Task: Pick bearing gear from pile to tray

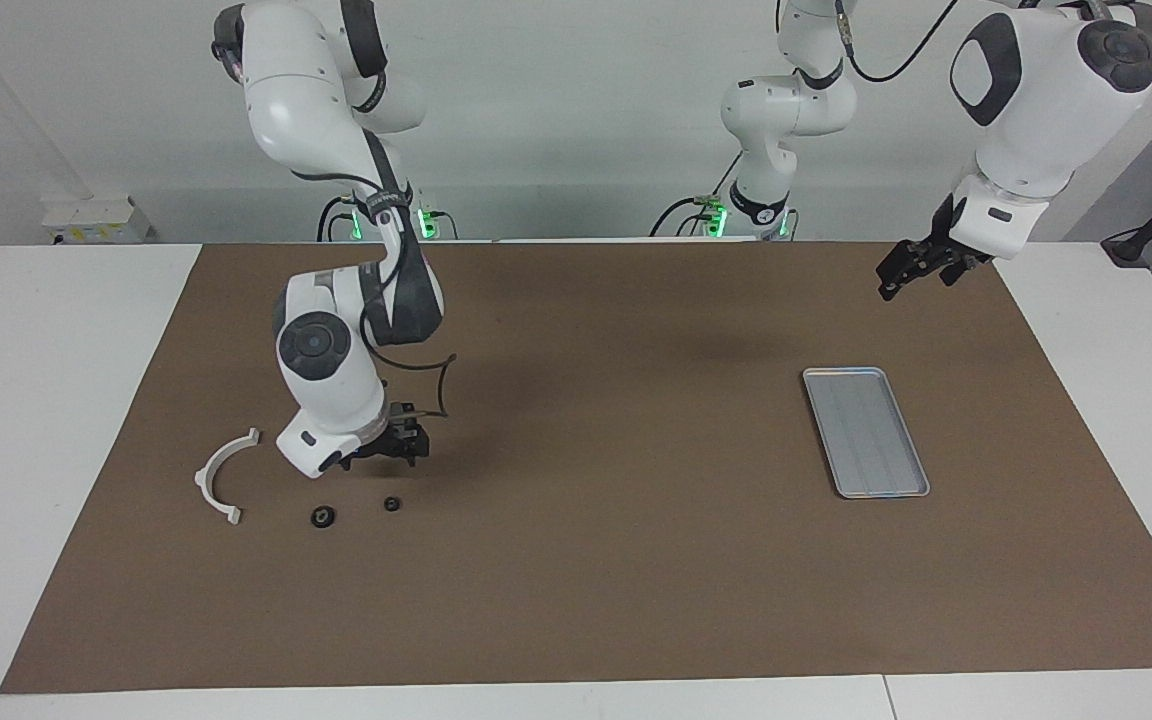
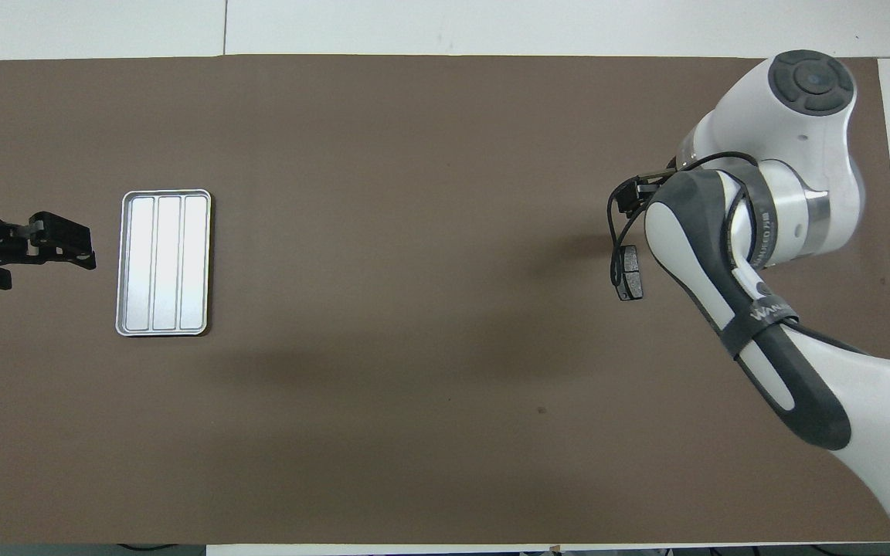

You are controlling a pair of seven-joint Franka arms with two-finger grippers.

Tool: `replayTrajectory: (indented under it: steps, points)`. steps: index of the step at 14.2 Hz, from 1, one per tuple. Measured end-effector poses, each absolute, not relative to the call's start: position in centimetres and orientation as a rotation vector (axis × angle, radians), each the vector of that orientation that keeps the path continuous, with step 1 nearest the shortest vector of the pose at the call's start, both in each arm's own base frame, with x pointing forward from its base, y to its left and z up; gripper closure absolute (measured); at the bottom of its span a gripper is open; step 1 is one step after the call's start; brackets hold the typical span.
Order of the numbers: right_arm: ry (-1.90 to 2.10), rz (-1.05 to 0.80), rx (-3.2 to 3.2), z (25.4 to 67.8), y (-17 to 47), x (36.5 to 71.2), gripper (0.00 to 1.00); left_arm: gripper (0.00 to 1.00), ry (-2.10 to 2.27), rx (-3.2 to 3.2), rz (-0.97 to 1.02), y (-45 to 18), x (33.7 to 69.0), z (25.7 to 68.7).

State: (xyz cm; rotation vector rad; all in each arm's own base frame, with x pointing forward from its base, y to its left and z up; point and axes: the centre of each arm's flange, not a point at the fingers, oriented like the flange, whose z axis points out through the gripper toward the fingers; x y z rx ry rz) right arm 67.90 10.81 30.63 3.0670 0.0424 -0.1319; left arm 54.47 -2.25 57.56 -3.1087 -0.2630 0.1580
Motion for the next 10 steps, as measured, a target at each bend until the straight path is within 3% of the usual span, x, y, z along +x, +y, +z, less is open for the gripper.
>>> replayTrajectory:
  steps: [10]
  points:
    - [-0.038, -0.053, 3.071, 28.4, 11.0, 69.5, 0.00, 0.00, -0.263, -3.109, 0.158, -2.2, 54.5, 57.6]
